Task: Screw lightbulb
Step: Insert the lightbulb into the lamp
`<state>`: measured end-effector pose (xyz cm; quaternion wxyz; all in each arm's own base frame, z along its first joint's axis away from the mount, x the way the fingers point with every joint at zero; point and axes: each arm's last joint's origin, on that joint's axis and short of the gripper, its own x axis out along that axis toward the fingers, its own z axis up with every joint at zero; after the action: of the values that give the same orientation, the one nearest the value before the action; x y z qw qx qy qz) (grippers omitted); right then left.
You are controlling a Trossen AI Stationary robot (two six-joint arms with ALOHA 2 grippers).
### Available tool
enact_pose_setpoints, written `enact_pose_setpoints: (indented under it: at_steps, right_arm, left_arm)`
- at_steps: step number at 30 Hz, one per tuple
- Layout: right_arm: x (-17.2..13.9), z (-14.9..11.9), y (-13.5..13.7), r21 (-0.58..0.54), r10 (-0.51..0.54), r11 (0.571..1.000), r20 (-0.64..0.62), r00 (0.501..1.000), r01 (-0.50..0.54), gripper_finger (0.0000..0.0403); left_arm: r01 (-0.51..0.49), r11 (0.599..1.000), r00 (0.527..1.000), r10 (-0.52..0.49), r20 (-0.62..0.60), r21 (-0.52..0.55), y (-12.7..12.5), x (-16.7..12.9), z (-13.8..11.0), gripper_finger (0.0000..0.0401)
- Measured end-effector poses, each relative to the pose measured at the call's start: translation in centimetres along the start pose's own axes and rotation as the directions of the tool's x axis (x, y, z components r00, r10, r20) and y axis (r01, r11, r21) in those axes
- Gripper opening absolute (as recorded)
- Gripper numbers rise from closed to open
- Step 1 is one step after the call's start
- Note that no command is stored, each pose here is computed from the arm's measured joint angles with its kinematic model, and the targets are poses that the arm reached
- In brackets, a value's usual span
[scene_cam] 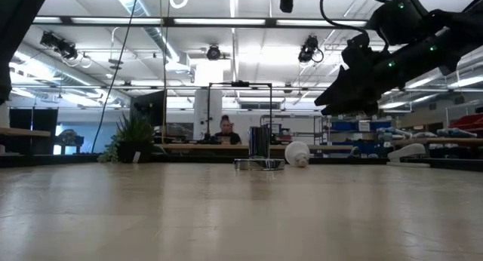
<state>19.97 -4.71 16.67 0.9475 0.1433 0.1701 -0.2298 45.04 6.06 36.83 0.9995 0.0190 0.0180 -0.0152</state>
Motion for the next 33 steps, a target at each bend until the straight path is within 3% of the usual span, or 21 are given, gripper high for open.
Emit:
enact_pose_setpoints:
  at_steps: [5, 15, 22, 27, 33]
  right_arm:
    - [0.1, 0.0, -0.4, -0.014, -0.012, 1.0, -0.012, 1.0, 0.012, 0.0267]
    - [0.2, -0.2, -1.6, 0.001, -0.061, 0.998, -0.051, 0.997, 0.061, 0.0265]
    - [0.3, -0.2, -2.5, 0.044, -0.107, 0.993, -0.068, 0.992, 0.11, 0.0252]
    - [0.3, -0.4, -3.4, 0.061, -0.151, 0.986, -0.1, 0.984, 0.157, 0.0256]
    - [0.5, -0.1, -4.5, 0.194, -0.204, 0.955, -0.111, 0.973, 0.223, 0.0279]
  left_arm:
    - [0.003, 1.0, 1.0, -0.003, -0.015, 0.002, -0.3, -0.4, -1.7, 0.0]
    - [-0.004, 1.0, 1.0, 0.004, 0.015, 0.0, -1.2, -5.2, -3.8, 0.0]
    - [-0.081, 0.996, 0.995, 0.079, -0.068, -0.03, -1.7, -8.5, -7.4, 0.0]
    - [-0.131, 0.989, 0.991, 0.129, -0.044, -0.064, -1.9, -10.7, -9.2, 0.0]
    - [-0.155, 0.982, 0.986, 0.16, 0.037, -0.107, -1.7, -12.9, -11.0, 0.0]
